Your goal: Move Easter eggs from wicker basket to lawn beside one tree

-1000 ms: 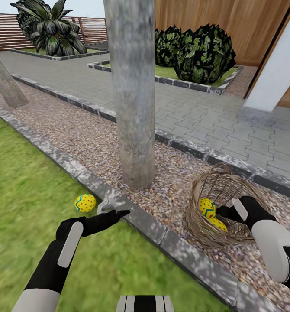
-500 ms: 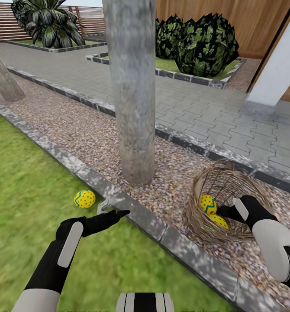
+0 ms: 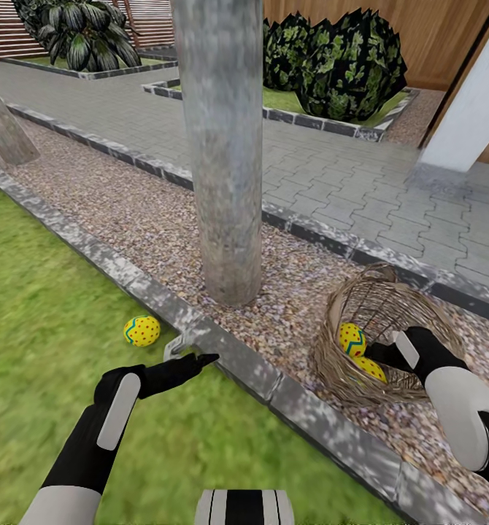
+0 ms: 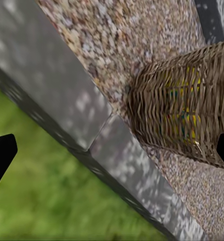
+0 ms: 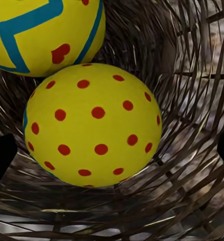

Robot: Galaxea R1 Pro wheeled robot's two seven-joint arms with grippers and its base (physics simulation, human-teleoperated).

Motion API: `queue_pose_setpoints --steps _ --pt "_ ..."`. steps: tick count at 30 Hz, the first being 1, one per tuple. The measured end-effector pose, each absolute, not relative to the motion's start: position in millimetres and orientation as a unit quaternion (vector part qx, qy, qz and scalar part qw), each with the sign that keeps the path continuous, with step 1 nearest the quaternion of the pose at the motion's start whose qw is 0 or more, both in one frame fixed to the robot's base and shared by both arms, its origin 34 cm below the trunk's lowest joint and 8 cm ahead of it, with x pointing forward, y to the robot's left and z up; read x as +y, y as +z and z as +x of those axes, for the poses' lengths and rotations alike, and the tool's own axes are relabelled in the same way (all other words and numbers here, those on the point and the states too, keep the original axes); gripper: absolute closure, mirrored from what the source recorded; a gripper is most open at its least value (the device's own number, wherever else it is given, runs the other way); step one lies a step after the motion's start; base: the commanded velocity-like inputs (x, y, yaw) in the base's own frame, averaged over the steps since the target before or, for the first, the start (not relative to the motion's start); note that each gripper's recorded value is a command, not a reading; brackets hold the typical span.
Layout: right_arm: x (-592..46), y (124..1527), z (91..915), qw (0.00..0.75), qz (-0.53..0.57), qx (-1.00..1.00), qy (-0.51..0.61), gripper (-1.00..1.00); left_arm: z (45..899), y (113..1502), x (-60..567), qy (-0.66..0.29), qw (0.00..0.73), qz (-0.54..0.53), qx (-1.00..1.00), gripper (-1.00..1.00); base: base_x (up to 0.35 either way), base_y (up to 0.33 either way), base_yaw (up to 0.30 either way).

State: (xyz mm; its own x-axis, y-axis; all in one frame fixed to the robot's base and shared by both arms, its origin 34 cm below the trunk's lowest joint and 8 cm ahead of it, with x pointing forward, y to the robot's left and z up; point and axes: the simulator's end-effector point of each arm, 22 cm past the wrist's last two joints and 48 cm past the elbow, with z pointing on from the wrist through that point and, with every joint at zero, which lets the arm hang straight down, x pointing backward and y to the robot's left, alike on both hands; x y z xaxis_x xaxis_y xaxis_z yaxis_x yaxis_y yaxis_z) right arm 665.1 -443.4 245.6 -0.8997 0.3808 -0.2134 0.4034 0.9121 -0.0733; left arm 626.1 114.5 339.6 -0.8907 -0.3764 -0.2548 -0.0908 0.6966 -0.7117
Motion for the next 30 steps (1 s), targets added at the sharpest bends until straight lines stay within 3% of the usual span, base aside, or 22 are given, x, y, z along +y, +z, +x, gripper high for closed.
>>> queue_pose_setpoints --steps 30 --pt "-444 224 667 0.087 0.195 0.975 -0.063 -1.0 629 320 120 -0.364 0.192 -0.142 0.9 -1.0 0.0 0.0 0.0"
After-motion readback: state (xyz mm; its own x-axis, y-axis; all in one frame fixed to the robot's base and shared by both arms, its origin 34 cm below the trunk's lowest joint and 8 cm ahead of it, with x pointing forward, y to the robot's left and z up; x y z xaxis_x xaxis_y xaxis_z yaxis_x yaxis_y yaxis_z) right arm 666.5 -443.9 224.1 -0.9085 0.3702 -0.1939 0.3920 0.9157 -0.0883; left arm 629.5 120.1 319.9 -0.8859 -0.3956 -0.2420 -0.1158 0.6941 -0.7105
